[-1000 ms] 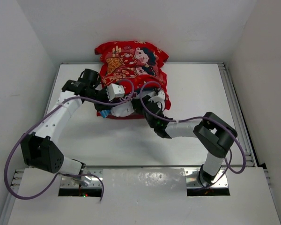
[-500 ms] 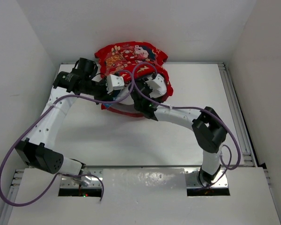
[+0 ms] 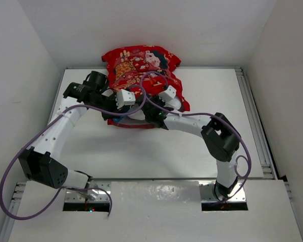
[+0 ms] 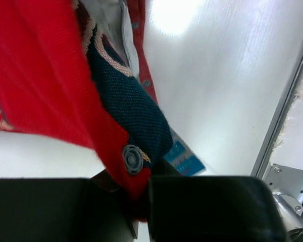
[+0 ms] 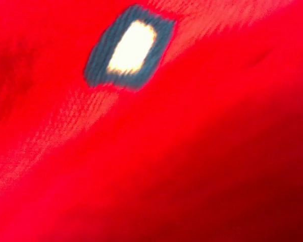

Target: Put the pillow into the pillowcase

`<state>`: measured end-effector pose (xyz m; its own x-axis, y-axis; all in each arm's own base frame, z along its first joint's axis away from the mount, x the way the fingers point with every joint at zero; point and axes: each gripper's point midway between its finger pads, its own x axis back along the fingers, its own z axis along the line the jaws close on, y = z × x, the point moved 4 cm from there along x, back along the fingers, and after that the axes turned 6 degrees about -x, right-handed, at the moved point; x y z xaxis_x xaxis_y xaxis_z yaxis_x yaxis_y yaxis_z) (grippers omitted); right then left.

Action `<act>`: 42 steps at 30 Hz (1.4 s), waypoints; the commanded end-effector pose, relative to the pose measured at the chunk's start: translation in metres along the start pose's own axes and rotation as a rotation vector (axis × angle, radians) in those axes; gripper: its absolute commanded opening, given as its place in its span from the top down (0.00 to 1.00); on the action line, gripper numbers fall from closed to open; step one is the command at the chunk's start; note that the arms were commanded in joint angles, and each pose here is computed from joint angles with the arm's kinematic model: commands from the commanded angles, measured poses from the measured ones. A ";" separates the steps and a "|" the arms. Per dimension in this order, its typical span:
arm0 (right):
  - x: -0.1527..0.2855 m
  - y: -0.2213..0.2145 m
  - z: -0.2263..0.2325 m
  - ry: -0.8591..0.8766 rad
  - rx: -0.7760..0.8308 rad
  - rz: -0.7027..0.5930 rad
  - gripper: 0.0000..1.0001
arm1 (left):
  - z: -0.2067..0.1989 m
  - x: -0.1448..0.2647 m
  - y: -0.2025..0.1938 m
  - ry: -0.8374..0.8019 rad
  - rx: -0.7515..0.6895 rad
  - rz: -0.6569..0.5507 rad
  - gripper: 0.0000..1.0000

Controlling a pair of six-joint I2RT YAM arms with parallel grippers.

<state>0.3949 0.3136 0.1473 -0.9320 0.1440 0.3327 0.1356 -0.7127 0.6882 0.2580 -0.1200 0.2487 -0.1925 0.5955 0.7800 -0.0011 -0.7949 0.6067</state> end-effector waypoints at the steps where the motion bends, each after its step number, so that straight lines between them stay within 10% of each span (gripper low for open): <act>1: -0.039 0.043 -0.025 -0.117 -0.110 -0.097 1.00 | -0.032 0.027 0.011 -0.020 -0.011 -0.010 0.97; 13: -0.026 0.066 0.041 0.081 -0.004 -0.170 1.00 | -0.027 0.026 0.028 -0.029 -0.023 -0.104 1.00; 18: -0.047 -0.018 0.063 0.202 0.168 0.257 1.00 | -0.028 0.032 0.055 -0.047 0.014 -0.243 1.00; 21: -0.026 -0.058 0.049 0.348 0.320 0.534 0.68 | -0.005 0.026 0.041 0.087 0.146 -0.184 1.00; 25: 0.034 -0.048 0.013 0.518 0.558 0.625 0.02 | 0.031 0.013 0.006 0.325 0.322 -0.048 1.00; 35: 0.184 0.030 -0.104 0.740 0.926 0.936 0.01 | 0.046 -0.003 -0.038 0.476 0.465 0.141 1.00; 39: 0.204 0.071 -0.106 0.822 0.744 0.795 0.04 | 0.045 0.002 -0.038 0.477 0.462 0.161 1.00; 42: 0.183 0.098 -0.111 0.750 0.555 0.590 0.24 | 0.046 0.007 -0.039 0.491 0.454 0.176 1.00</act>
<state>0.1823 0.2068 0.1866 -0.4802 -0.7230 0.4967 0.6341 0.1051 0.7661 0.2909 -0.0830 0.2153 -0.4993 0.2791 0.8202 0.4822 -0.6970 0.5307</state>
